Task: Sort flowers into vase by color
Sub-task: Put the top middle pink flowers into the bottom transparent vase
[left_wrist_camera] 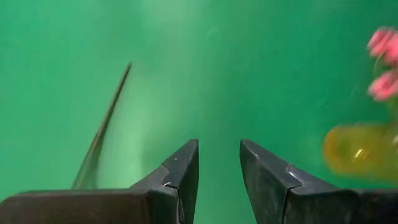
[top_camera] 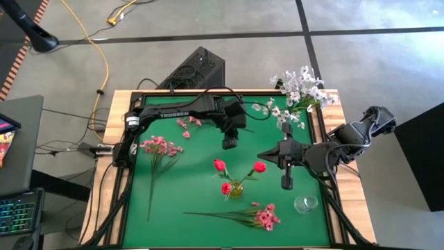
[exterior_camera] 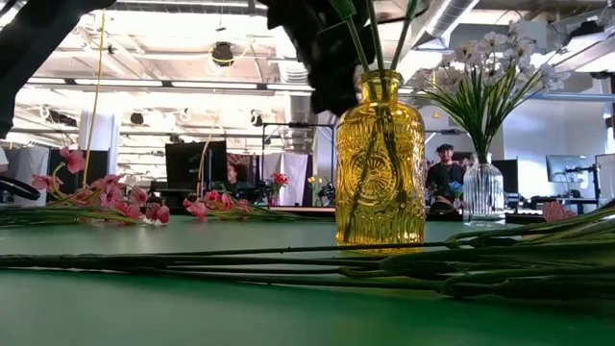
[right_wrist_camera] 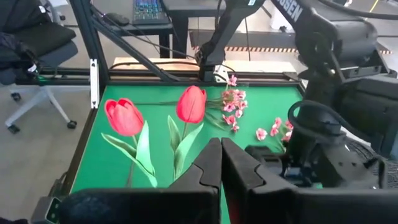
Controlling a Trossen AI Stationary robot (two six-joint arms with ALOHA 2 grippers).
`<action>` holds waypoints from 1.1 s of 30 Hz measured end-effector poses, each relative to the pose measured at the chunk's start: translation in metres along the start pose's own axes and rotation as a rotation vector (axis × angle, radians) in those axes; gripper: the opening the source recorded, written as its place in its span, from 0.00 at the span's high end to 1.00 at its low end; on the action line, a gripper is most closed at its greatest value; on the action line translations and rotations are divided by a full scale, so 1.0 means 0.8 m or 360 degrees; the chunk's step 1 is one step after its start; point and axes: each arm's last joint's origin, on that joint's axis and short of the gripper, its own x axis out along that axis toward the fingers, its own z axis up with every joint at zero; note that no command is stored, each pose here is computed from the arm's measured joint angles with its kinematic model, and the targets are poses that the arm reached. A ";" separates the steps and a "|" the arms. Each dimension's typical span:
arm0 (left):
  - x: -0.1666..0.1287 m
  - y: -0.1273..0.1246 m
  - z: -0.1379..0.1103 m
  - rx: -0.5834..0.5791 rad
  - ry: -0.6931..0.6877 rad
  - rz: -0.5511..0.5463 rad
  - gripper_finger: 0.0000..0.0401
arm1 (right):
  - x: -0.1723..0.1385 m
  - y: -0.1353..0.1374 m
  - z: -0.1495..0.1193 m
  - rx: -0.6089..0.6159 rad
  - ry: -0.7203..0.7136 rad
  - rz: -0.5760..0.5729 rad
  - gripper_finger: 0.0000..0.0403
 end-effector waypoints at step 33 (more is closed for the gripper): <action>0.015 0.134 -0.092 0.0354 0.0409 0.0058 0.74 | 0.000 -0.001 -0.003 -0.0024 0.0042 -0.0001 0.91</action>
